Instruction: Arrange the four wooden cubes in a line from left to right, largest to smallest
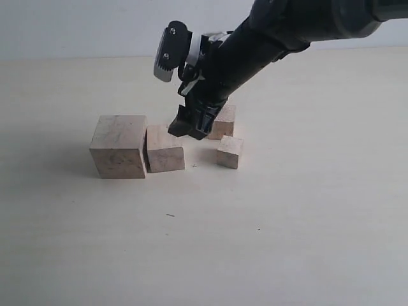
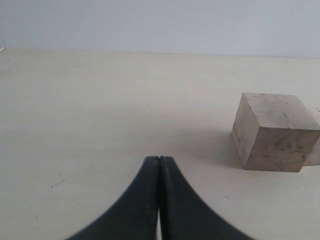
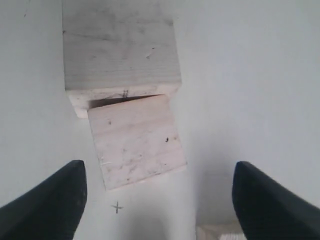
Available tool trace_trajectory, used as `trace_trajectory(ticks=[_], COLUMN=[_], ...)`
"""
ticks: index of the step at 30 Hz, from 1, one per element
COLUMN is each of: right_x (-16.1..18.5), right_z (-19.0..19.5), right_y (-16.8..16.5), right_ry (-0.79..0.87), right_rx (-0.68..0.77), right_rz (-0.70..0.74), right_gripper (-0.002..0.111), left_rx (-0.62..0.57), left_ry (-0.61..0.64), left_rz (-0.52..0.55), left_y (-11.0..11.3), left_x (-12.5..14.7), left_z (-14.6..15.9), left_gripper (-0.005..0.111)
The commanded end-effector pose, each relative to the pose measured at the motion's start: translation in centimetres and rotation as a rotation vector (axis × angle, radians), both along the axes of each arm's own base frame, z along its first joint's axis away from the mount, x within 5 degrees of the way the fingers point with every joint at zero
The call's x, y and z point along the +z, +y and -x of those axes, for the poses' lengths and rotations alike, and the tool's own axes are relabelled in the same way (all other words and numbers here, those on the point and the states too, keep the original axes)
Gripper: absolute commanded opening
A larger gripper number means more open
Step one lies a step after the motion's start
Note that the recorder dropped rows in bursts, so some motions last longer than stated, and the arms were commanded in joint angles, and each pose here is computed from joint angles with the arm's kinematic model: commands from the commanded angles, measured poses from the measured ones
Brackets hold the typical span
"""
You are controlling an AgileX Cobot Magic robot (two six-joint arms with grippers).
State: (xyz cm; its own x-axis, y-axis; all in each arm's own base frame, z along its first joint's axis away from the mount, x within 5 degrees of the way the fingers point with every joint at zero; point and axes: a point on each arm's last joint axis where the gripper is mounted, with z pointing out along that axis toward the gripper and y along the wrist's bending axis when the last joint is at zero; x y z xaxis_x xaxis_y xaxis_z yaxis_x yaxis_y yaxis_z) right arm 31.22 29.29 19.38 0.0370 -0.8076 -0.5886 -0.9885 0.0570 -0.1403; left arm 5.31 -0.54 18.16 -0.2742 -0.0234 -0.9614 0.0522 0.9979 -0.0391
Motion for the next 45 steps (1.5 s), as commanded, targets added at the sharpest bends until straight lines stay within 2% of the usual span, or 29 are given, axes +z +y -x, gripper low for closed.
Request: trace_trajectory(ticks=[1,3,7,8,11,13,16,19,23,24,26,28,29,33,34,40,45], right_x=[0.9,0.8,0.6,0.7,1.0,1.1,1.1,1.1,0.0,-0.2,-0.7,-0.7,-0.7,-0.4,-0.6,-3.3,-4.0], right_z=[0.0,-0.4,-1.4,-1.7,-2.2,-2.3,-2.3,-2.3,-2.2,-2.2,-2.3,-2.3,-2.4,-2.9,-3.1,-3.7,-4.8], right_y=[-1.2,-1.9,-3.2,-3.3,-3.2,-3.1,-3.1,-3.1,-3.5,-3.5,-3.4,-3.3,-3.2,-2.6,-2.5,-2.0,-1.2], right_ry=[0.024,-0.011,-0.075,-0.088,-0.05,-0.008,0.062,0.13,0.258,0.263,0.294,0.301,0.297,0.278,0.272,0.308,0.315], right_rx=[-0.129,-0.17,-0.323,-0.371,-0.56,-0.644,-0.762,-0.878,-1.11,-1.113,-1.149,-1.153,-1.15,-1.132,-1.126,-1.169,-1.18], right_rz=[0.077,0.153,0.255,0.245,0.147,0.105,0.056,0.011,0.001,0.007,-0.002,-0.013,-0.028,-0.117,-0.137,-0.128,-0.088], right_gripper=[0.073,0.065,0.039,0.032,0.022,0.016,0.001,0.0,0.0,0.001,0.011,0.036,0.053,0.102,0.105,0.098,0.096], left_rx=[-0.003,-0.003,-0.003,-0.003,-0.003,-0.003,-0.003,-0.003,-0.003,-0.003,-0.003,-0.003,-0.003,-0.003,-0.003,-0.003,-0.003], left_ry=[-0.013,-0.013,-0.013,-0.013,-0.013,-0.013,-0.013,-0.013,-0.013,-0.013,-0.013,-0.013,-0.013,-0.013,-0.013,-0.013,-0.013], left_rz=[-0.003,-0.003,-0.003,-0.003,-0.003,-0.003,-0.003,-0.003,-0.003,-0.003,-0.003,-0.003,-0.003,-0.003,-0.003,-0.003,-0.003], left_y=[0.0,0.0,0.0,0.0,0.0,0.0,0.0,0.0,0.0,0.0,0.0,0.0,0.0,0.0,0.0,0.0,0.0], left_x=[0.0,0.0,0.0,0.0,0.0,0.0,0.0,0.0,0.0,0.0,0.0,0.0,0.0,0.0,0.0,0.0,0.0], left_z=[0.0,0.0,0.0,0.0,0.0,0.0,0.0,0.0,0.0,0.0,0.0,0.0,0.0,0.0,0.0,0.0,0.0], left_gripper=[0.0,0.0,0.0,0.0,0.0,0.0,0.0,0.0,0.0,0.0,0.0,0.0,0.0,0.0,0.0,0.0,0.0])
